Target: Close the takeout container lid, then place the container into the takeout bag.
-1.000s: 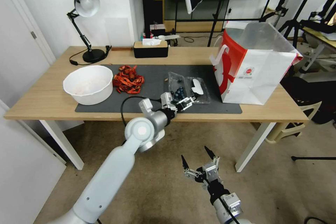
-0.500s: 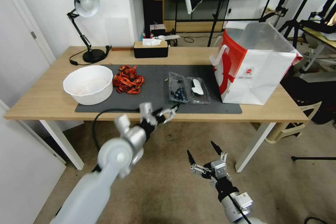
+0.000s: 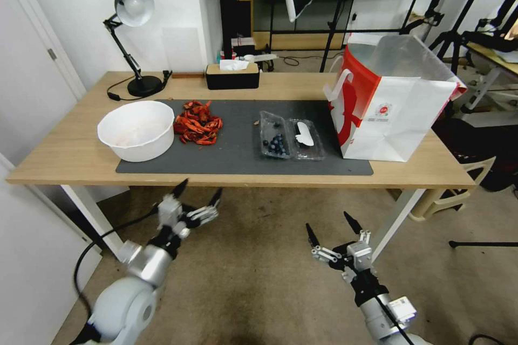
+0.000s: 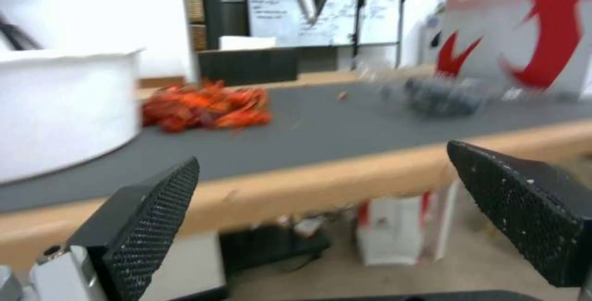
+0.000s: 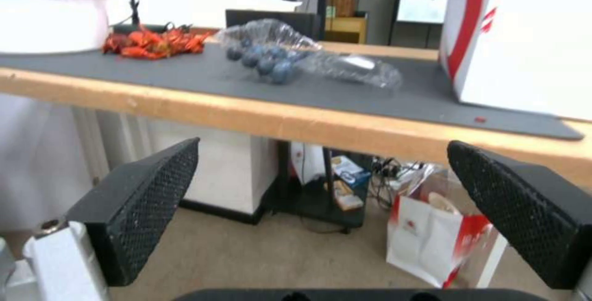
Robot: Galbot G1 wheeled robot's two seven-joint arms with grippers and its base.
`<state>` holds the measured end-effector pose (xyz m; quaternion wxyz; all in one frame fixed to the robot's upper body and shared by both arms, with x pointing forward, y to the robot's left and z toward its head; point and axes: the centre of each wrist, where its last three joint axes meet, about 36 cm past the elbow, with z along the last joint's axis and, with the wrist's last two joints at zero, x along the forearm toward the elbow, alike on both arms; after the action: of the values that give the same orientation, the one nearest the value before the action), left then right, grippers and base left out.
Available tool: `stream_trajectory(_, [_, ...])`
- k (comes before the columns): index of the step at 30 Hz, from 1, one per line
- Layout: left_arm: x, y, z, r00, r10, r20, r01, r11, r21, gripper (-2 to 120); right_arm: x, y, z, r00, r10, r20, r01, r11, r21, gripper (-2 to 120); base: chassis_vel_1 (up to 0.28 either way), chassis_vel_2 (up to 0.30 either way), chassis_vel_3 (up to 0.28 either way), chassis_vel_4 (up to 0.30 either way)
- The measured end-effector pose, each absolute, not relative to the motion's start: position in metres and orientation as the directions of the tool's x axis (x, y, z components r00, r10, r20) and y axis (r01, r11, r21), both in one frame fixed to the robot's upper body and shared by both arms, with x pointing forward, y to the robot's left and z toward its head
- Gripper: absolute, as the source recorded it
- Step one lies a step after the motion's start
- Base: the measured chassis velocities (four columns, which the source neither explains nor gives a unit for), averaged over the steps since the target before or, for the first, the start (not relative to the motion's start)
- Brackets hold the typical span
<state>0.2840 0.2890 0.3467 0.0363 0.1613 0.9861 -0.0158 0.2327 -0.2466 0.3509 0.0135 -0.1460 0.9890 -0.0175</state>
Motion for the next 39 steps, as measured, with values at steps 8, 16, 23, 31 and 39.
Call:
stream_trajectory(8, [0.262, 0.309, 0.324, -0.968, 0.238, -0.083, 0.231, 0.969, 0.084, 100, 0.232, -0.252, 0.348, -0.961, -0.267, -0.066, -0.265, 0.963, -0.046, 100, 0.000, 0.000, 0.000, 0.000])
stream_trajectory(16, [0.256, 0.306, 0.319, -0.972, 0.220, -0.080, 0.216, 0.975, 0.055, 100, 0.229, -0.249, 0.342, -0.964, -0.251, -0.084, -0.250, 0.968, -0.028, 100, 0.000, 0.000, 0.000, 0.000])
stream_trajectory(23, [0.258, 0.299, 0.322, -0.965, 0.255, -0.063, 0.255, 0.967, 0.010, 100, 0.229, -0.248, 0.341, -0.965, -0.245, -0.094, -0.244, 0.969, -0.031, 100, 0.000, 0.000, 0.000, 0.000])
stream_trajectory(31, [0.259, 0.297, 0.325, -0.960, 0.272, -0.070, 0.275, 0.960, -0.049, 100, 0.238, -0.233, 0.352, -0.964, -0.250, -0.094, -0.258, 0.963, 0.084, 100, 0.000, 0.000, 0.000, 0.000])
stream_trajectory(39, [0.271, 0.285, 0.332, -0.932, 0.359, -0.045, 0.362, 0.919, -0.156, 100, 0.281, -0.208, 0.407, -0.972, -0.201, -0.119, -0.233, 0.874, 0.427, 100, 0.000, 0.000, 0.000, 0.000])
